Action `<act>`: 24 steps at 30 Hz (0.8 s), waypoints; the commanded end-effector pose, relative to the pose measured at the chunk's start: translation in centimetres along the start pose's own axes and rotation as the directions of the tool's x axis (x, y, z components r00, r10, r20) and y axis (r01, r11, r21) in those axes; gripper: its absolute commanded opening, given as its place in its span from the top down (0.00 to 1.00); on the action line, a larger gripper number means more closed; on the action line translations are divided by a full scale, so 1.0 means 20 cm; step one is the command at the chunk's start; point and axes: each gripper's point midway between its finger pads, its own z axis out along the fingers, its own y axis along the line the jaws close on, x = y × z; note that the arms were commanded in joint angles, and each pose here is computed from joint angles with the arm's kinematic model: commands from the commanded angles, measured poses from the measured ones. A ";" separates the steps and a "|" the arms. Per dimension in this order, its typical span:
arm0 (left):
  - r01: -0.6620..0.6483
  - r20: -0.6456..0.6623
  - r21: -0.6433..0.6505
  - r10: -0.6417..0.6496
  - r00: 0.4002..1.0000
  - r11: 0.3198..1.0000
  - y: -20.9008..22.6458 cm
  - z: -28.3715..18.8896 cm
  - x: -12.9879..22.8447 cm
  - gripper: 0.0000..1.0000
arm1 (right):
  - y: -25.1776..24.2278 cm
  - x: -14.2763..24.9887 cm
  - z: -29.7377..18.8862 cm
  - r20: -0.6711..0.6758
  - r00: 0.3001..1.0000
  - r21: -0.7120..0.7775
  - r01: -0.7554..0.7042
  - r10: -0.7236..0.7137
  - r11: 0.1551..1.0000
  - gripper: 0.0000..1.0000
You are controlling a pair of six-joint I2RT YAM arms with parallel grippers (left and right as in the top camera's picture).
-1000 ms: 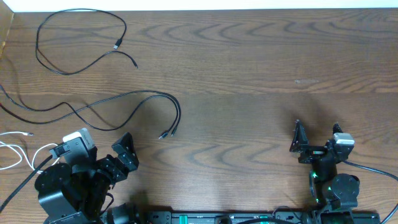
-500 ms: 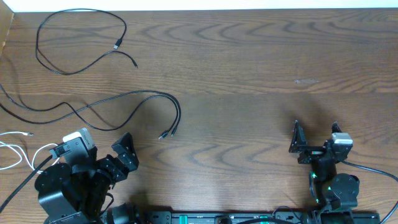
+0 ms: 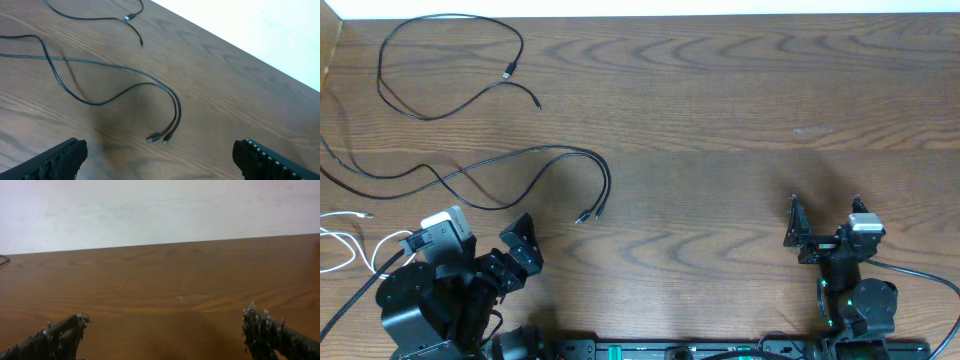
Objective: Untangle cables
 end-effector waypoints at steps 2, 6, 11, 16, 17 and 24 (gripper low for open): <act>-0.019 0.010 -0.002 0.019 1.000 1.000 0.00 -0.01 -0.01 0.01 | 0.00 0.01 0.00 -0.006 1.000 -0.003 0.030 -0.030 1.000 0.01; -0.019 0.010 -0.003 0.019 1.000 1.000 0.00 -0.01 -0.01 0.01 | 0.00 0.01 0.00 -0.006 1.000 -0.005 0.031 -0.031 1.000 0.01; -0.019 0.010 -0.003 0.019 1.000 1.000 0.00 -0.01 -0.01 0.01 | 0.00 0.01 0.00 -0.005 0.999 -0.003 0.031 -0.031 1.000 0.01; -0.019 0.010 -0.003 0.019 1.000 1.000 0.00 -0.01 -0.01 0.01 | -0.01 0.00 0.00 0.001 1.000 0.004 0.031 -0.031 1.000 0.01; -0.019 0.010 -0.002 0.019 1.000 1.000 0.00 -0.01 -0.01 0.01 | 0.00 0.01 0.00 -0.001 1.000 -0.002 0.030 -0.030 1.000 0.01; -0.019 0.010 -0.002 0.019 1.000 1.000 0.00 -0.01 -0.01 0.01 | 0.00 0.01 0.00 -0.005 1.000 -0.007 0.031 -0.031 1.000 0.01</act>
